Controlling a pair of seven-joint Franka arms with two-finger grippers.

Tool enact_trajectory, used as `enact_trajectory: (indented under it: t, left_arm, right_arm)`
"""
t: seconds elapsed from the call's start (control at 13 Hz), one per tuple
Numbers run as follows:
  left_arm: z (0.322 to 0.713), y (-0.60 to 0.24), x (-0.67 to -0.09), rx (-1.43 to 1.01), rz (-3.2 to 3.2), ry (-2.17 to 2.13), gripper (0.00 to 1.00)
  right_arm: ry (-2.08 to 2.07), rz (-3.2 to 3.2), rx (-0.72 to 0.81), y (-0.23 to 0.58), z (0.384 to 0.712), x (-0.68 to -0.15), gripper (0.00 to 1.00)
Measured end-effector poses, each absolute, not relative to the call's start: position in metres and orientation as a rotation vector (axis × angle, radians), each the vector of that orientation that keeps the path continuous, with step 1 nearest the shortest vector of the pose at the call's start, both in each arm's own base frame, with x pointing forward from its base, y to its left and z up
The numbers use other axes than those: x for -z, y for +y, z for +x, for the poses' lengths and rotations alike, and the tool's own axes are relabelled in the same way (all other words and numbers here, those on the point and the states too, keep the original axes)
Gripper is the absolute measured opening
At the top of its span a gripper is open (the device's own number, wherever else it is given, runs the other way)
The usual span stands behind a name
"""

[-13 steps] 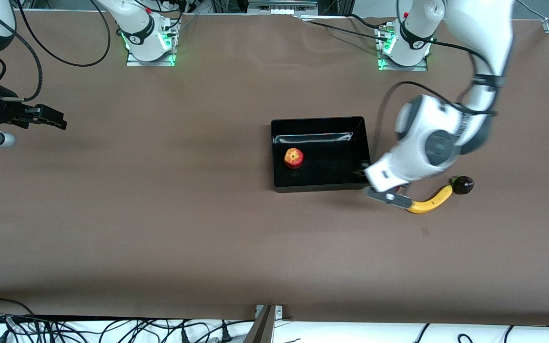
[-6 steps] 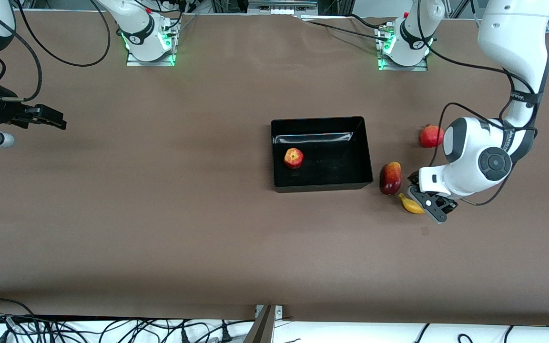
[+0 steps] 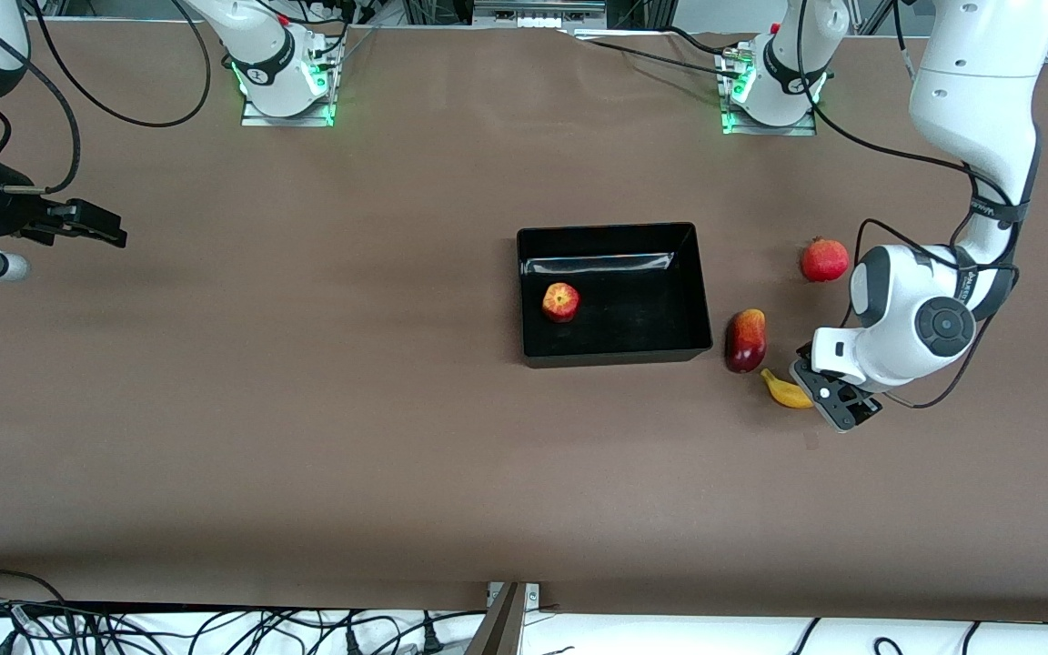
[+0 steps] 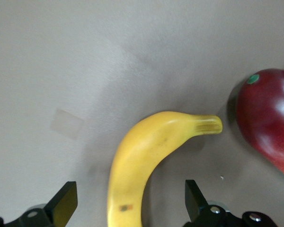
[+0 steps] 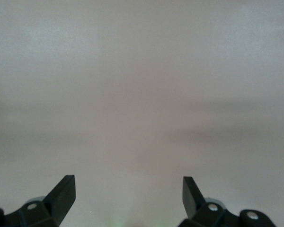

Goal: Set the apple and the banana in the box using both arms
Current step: 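Lower the left gripper onto the yellow banana and grasp it, then carry the banana into the black box with the left gripper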

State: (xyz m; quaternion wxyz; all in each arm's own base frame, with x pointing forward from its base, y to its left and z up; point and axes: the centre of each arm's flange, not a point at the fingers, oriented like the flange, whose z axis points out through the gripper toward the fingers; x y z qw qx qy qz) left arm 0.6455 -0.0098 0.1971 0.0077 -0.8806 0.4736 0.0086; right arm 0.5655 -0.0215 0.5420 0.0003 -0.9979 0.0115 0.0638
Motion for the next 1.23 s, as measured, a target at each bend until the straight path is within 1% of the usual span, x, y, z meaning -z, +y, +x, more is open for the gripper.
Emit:
enact_trajectory:
  t: [0.08,0.15,0.54,0.69,0.92,1.08,1.23]
  left_arm:
    - [0.644,-0.01,-0.192,-0.037,-2.756,1.482,1.0]
    - [0.643,-0.009,-0.187,-0.047,-2.758,1.482,0.91]
    - [0.643,-0.003,-0.182,-0.062,-2.762,1.47,0.34]
    - [0.646,-0.004,-0.198,-0.071,-2.765,1.473,0.33]
    - [0.642,-0.019,-0.241,-0.145,-2.824,1.449,0.33]
    - [0.635,-0.056,-0.28,-0.157,-2.904,1.405,0.33]
    - [0.62,-0.118,-0.312,-0.182,-2.958,1.309,0.33]
  right_arm:
    - [0.036,-3.134,-0.201,-0.022,0.565,-0.542,1.0]
    - [0.036,-3.134,-0.201,-0.022,0.565,-0.542,1.0]
    - [0.038,-3.134,-0.208,-0.022,0.565,-0.542,1.0]
    - [0.038,-3.134,-0.209,-0.022,0.565,-0.541,1.0]
    - [0.039,-3.134,-0.21,-0.022,0.565,-0.541,1.0]
    - [0.04,-3.134,-0.21,-0.023,0.565,-0.541,1.0]
    - [0.04,-3.134,-0.21,-0.023,0.565,-0.541,1.0]
